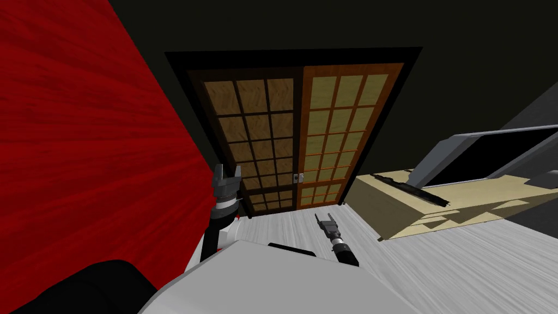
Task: Pull the door open
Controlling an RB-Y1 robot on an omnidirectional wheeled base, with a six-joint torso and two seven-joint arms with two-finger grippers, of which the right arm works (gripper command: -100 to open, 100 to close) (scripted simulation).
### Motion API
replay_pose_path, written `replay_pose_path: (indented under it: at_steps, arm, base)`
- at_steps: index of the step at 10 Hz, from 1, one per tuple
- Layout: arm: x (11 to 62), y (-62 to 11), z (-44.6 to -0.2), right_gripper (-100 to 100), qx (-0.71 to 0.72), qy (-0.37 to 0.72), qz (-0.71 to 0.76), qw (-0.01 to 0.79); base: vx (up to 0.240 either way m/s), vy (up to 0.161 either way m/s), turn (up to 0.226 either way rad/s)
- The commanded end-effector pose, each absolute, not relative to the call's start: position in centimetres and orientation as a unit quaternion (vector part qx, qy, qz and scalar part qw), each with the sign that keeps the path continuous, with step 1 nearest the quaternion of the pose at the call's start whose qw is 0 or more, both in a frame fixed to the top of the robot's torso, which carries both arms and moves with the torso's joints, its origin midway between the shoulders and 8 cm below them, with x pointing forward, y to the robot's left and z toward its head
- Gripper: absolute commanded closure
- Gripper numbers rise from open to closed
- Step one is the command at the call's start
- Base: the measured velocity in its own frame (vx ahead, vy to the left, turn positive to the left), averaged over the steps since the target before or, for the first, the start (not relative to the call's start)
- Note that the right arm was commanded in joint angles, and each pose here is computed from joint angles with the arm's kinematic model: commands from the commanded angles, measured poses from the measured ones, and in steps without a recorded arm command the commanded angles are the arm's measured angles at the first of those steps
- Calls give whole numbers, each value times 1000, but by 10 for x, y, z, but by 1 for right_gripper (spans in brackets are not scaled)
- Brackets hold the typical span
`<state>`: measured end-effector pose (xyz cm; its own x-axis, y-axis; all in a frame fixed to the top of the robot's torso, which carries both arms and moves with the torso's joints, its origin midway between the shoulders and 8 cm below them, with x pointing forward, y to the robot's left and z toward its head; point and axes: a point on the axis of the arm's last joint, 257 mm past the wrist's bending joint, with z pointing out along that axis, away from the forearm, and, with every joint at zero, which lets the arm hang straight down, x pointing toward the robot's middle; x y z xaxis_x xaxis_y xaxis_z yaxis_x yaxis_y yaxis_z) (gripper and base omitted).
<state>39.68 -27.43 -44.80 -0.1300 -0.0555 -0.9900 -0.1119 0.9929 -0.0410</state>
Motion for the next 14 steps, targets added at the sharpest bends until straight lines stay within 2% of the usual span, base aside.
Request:
replay_pose_path:
  at_steps: [1, 9, 14]
  arm:
    - [386, -294, -456, -100, -45, 760, 4, 648]
    - [343, -366, -480, -100, 1, 786, -61, 615]
    - [316, -406, -491, -100, 34, 796, -102, 595]
  base:
    - [-174, -11, 67]
    - [-88, -17, 63]
    - [-39, -31, 92]
